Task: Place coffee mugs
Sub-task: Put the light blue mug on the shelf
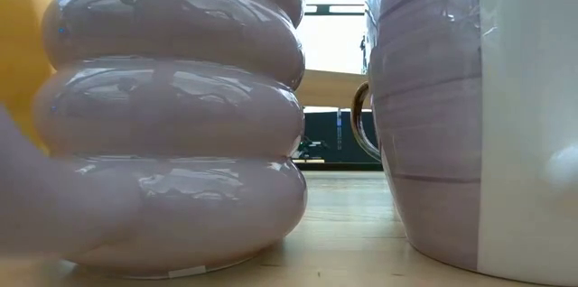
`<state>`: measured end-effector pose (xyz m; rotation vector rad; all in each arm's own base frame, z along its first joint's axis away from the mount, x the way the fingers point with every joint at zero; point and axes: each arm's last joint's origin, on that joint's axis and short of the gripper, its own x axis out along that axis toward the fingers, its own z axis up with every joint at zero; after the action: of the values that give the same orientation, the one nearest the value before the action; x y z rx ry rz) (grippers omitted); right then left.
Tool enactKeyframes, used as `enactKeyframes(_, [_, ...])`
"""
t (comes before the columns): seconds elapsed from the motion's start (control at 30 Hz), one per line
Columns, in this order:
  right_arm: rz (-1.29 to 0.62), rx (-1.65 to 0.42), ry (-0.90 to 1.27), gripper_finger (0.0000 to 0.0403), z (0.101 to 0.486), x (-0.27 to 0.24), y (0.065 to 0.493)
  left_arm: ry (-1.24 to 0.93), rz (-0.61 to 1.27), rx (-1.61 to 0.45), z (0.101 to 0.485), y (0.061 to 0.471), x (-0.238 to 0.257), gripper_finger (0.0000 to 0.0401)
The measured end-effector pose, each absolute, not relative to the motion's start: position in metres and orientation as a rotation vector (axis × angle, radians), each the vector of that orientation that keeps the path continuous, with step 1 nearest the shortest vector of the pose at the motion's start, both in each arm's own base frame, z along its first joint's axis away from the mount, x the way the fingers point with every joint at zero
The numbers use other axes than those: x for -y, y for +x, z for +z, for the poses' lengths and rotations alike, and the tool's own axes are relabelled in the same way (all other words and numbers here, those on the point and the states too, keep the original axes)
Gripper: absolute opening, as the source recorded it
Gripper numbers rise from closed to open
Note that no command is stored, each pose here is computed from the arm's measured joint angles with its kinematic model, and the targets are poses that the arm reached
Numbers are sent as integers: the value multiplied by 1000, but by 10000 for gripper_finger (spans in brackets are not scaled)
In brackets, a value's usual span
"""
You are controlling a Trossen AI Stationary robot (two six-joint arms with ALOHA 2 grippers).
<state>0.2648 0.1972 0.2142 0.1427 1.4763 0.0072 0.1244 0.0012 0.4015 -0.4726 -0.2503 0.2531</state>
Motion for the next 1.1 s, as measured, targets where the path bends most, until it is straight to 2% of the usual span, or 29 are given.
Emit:
enactKeyframes(0.53, [4,-1532,86,33,203,-202,250,-472,253,250,401,124,-1,151])
enactKeyframes(0.77, [-77,-1557,-71,35,220,-188,229,-469,254,248,401,124,-1,151])
enactKeyframes(1.1, [-34,-1545,-77,37,274,-142,206,-452,257,244,401,125,-1,151])
